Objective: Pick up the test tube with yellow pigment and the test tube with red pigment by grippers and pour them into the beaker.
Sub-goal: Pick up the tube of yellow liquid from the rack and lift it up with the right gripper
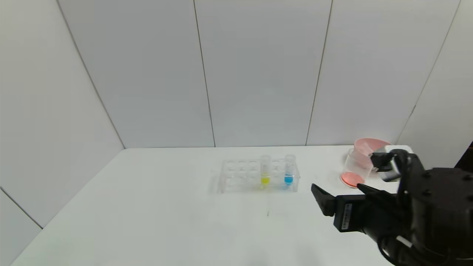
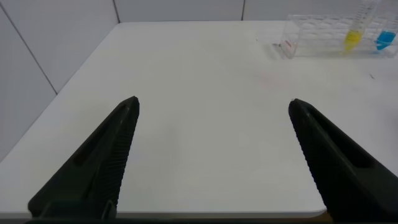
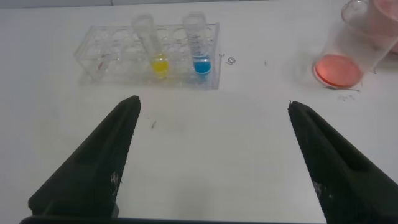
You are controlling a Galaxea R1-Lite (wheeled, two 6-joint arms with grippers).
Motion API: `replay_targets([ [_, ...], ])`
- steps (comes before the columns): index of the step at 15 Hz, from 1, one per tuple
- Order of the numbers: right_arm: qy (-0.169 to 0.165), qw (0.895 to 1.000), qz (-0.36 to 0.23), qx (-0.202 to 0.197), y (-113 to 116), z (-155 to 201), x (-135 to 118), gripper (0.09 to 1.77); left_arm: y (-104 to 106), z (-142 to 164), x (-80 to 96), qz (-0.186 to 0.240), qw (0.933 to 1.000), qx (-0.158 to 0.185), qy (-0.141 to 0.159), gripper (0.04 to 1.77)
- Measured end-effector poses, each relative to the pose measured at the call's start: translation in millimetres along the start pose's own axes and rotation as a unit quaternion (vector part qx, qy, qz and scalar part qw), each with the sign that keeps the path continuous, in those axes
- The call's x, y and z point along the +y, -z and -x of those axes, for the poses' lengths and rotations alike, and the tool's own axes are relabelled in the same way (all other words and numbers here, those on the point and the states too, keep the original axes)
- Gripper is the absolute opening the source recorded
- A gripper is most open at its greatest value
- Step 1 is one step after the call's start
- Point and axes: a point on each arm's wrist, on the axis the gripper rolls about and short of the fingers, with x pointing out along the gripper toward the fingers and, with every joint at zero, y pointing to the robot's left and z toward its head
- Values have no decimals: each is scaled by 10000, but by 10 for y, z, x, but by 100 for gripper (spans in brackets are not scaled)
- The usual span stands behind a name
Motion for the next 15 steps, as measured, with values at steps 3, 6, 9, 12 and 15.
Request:
replay_targets([
  [3, -110, 9999, -20, -77, 106, -230, 327, 170, 0, 0, 0, -2, 10000, -2, 0, 172],
  [6, -138, 9999, 51, -36, 252, -518, 588, 170, 0, 0, 0, 0, 10000, 0, 0, 172],
  [9, -116, 9998, 132, 28, 382, -811, 815, 170, 0, 0, 0, 0, 10000, 0, 0, 172],
  [12, -67, 9998, 178, 13, 453, -1089, 988, 170, 0, 0, 0, -2, 10000, -2, 0, 172],
  [15, 69, 9995, 288, -88, 425, -1342, 1023, 170, 0, 0, 0, 0, 10000, 0, 0, 172],
])
